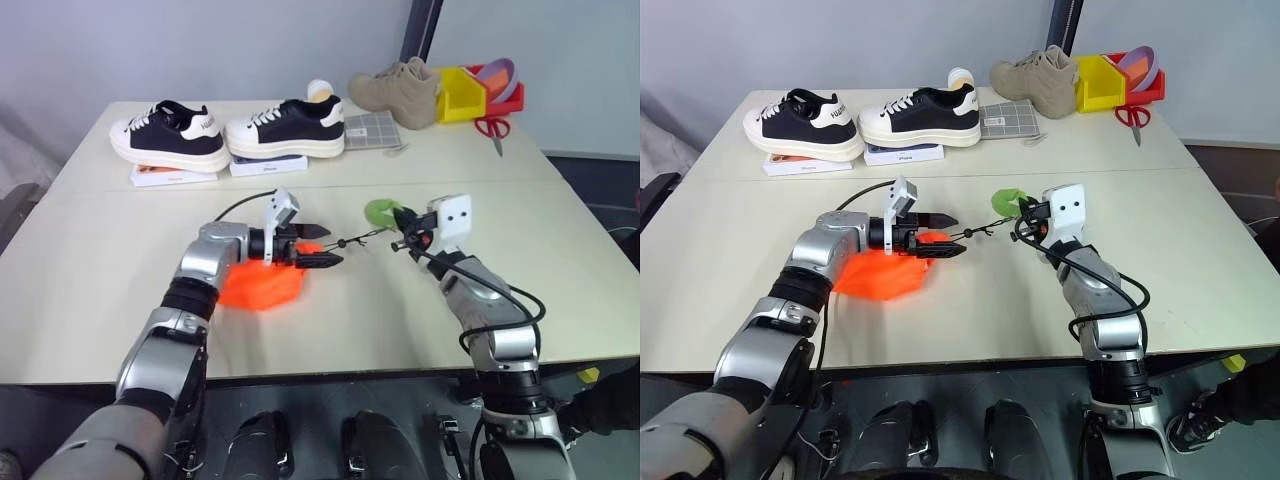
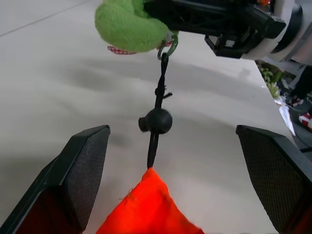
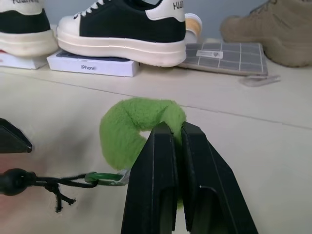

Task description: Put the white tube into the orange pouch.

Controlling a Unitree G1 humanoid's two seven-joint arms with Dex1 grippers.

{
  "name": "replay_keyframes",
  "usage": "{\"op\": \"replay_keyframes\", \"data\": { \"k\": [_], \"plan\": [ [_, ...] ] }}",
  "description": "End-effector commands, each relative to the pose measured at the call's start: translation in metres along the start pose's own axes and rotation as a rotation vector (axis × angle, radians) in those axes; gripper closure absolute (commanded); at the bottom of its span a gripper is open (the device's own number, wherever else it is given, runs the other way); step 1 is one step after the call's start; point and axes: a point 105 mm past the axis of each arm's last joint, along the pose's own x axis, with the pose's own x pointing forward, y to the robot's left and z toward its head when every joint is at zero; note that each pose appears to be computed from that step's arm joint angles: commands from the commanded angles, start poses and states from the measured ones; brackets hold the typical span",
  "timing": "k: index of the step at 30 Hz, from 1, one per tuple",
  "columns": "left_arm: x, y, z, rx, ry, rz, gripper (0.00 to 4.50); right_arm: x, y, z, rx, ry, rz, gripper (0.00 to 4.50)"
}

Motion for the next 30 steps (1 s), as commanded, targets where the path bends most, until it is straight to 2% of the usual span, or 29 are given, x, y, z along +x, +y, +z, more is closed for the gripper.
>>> {"op": "replay_keyframes", "data": {
  "k": [1,7,13,30],
  "plan": [
    [0.002,0.0,0.007,0.012,-0.011,-0.004,0.08,-0.001,-0.001,0.013,0.009,-0.063,-0.001,4.5],
    [0.011,0.002,0.003,-0.161,0.014,-0.038,0.08,-0.001,0.003,0.015,0.016,-0.075,0.017,4.5],
    [0.016,0.0,0.008,-0.242,-0.021,-0.069,0.08,-0.003,0.004,0.015,0.02,-0.079,0.015,4.5],
    [0.019,-0.003,0.008,-0.233,-0.029,-0.092,0.08,-0.006,0.004,0.013,0.018,-0.072,0.008,4.5]
  ]
}}
